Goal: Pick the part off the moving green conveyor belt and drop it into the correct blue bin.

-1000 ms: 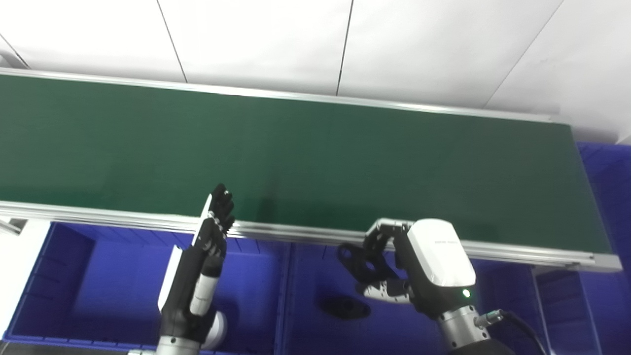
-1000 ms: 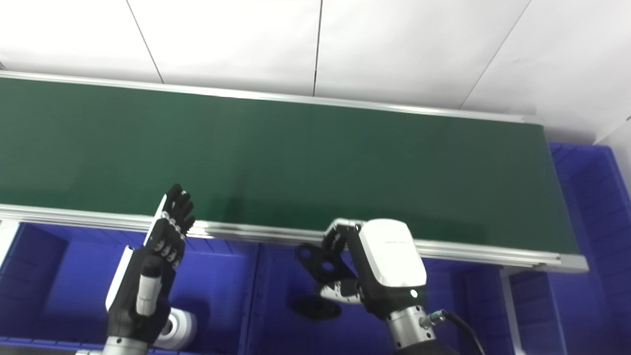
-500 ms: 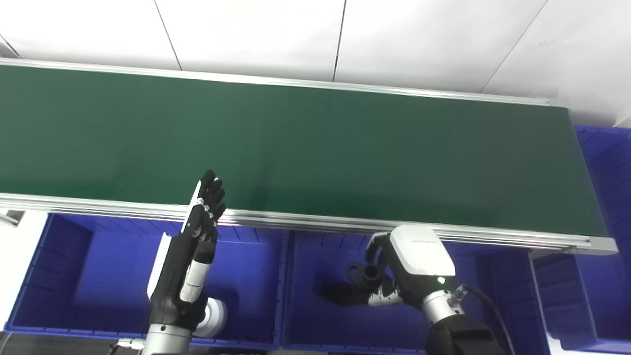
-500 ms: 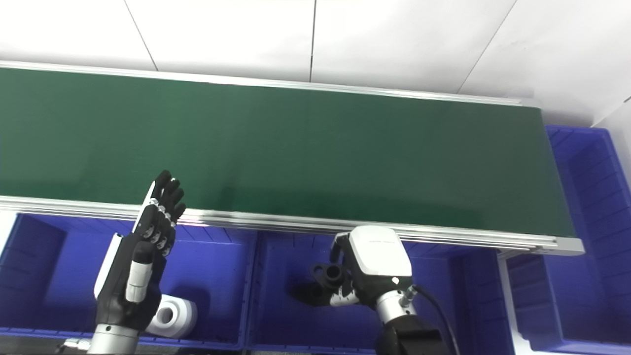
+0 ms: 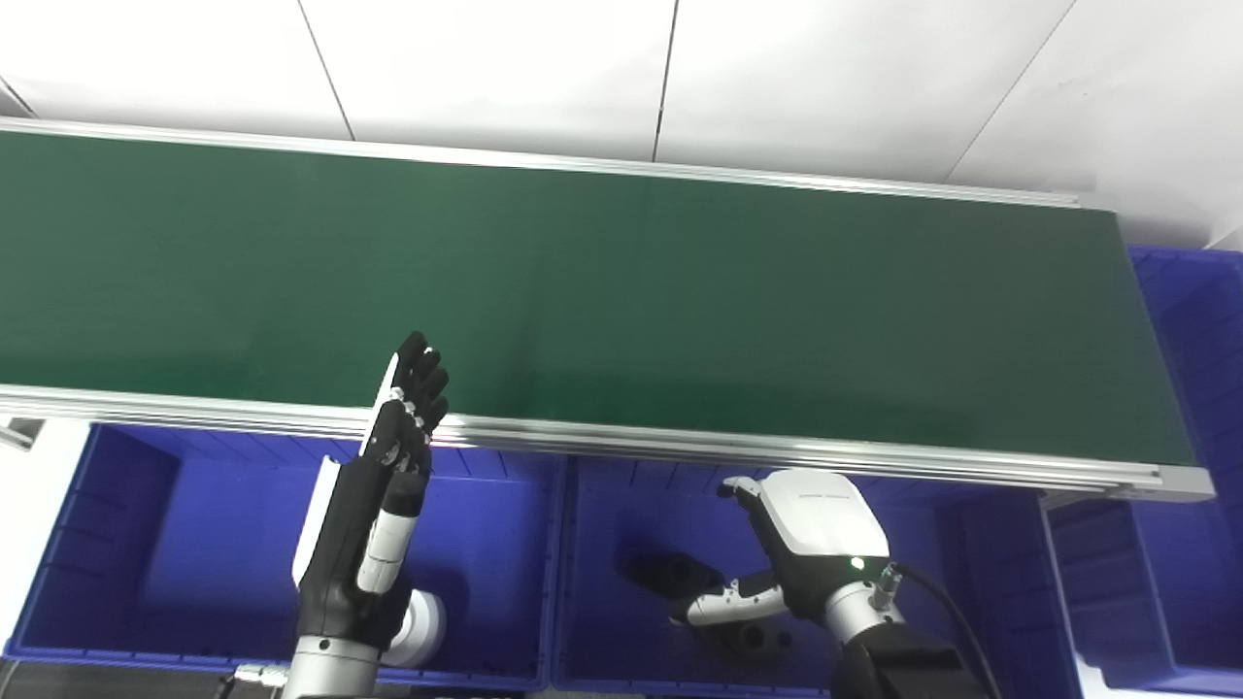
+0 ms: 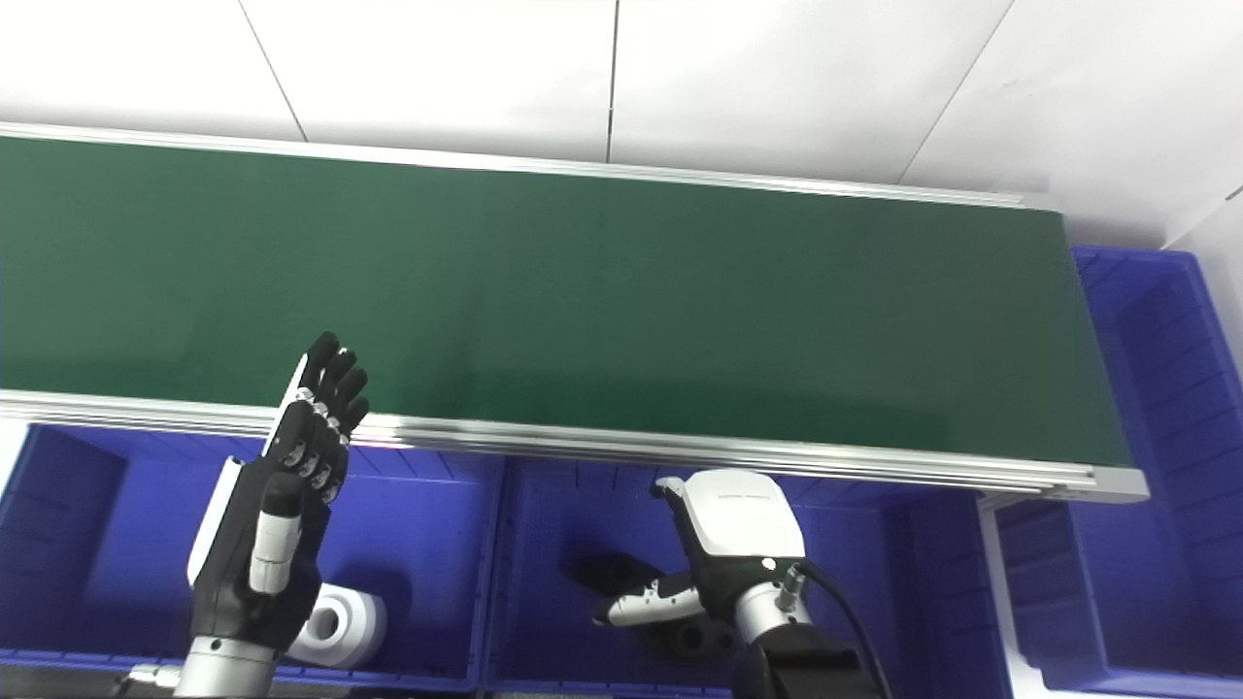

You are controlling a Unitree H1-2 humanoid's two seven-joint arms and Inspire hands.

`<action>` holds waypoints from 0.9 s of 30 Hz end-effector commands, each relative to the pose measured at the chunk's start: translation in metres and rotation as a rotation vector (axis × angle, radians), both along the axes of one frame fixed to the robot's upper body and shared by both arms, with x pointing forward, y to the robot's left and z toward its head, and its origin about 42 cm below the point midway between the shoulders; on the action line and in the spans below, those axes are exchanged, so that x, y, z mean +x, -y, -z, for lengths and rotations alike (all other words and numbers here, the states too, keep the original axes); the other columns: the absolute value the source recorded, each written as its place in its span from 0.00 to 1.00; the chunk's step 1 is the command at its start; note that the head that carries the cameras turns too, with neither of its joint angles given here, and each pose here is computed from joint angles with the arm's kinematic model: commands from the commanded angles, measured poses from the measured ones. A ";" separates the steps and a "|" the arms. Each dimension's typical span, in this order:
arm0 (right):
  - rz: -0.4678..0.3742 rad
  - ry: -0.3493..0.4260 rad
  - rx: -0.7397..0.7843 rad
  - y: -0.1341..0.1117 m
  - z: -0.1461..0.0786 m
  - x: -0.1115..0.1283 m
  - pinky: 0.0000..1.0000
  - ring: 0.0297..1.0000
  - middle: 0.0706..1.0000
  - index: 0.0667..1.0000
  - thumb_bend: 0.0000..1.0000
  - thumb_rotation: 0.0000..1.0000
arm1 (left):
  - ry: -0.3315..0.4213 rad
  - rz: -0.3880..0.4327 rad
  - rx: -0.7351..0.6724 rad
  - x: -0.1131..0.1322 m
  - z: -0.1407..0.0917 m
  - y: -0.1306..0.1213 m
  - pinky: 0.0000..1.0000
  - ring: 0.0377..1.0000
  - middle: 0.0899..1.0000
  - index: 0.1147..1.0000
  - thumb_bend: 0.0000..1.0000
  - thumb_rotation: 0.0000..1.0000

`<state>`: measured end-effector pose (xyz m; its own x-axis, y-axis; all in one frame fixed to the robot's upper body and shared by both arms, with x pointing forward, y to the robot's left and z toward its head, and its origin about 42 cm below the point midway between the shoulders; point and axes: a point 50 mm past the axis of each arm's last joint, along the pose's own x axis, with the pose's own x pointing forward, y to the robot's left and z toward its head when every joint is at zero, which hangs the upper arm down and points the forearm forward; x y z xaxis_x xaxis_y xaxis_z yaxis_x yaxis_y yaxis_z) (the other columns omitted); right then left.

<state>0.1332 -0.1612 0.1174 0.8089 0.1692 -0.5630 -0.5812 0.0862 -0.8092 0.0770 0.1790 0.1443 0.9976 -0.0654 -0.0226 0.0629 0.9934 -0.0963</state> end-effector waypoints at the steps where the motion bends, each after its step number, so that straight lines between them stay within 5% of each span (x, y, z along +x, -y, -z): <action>1: -0.016 0.050 0.045 -0.002 -0.012 0.000 0.66 0.73 0.80 0.83 1.00 0.78 | 0.028 0.004 0.008 -0.001 -0.006 0.001 0.99 0.98 1.00 1.00 0.83 0.91; 3: -0.003 0.070 0.121 -0.001 -0.017 -0.002 0.62 0.70 0.76 0.80 1.00 0.76 | 0.029 0.006 0.008 -0.001 -0.005 0.001 0.98 0.98 1.00 1.00 0.82 0.91; 5: 0.037 0.164 0.381 0.000 -0.032 -0.006 0.50 0.60 0.65 0.70 0.97 0.75 | 0.027 0.005 0.010 -0.002 -0.005 0.002 0.98 0.98 1.00 1.00 0.82 0.92; 9: 0.234 0.233 0.864 0.003 -0.066 -0.023 0.45 0.52 0.58 0.62 0.85 0.79 | 0.025 0.009 0.019 -0.002 -0.002 0.001 0.98 0.98 1.00 1.00 0.81 0.92; 13: 0.442 0.469 1.250 0.005 -0.065 -0.055 0.50 0.55 0.59 0.60 0.67 0.77 | 0.023 0.018 0.042 -0.004 0.004 -0.004 0.98 0.98 1.00 1.00 0.81 0.93; 17: 0.501 0.618 1.268 0.007 -0.041 -0.063 0.63 0.65 0.69 0.70 0.66 0.93 | 0.028 0.027 0.088 -0.005 0.012 -0.011 0.97 0.98 1.00 1.00 0.78 0.95; 20: 0.537 0.629 1.255 0.006 -0.021 -0.065 0.77 0.80 0.82 0.82 0.68 0.96 | 0.036 0.036 0.113 -0.006 0.017 -0.016 0.97 0.98 1.00 1.00 0.79 0.96; 27: 0.585 0.630 1.223 -0.007 0.004 -0.064 0.94 0.93 0.95 0.96 0.70 1.00 | 0.040 0.044 0.157 -0.009 0.023 -0.024 1.00 1.00 1.00 1.00 0.81 0.98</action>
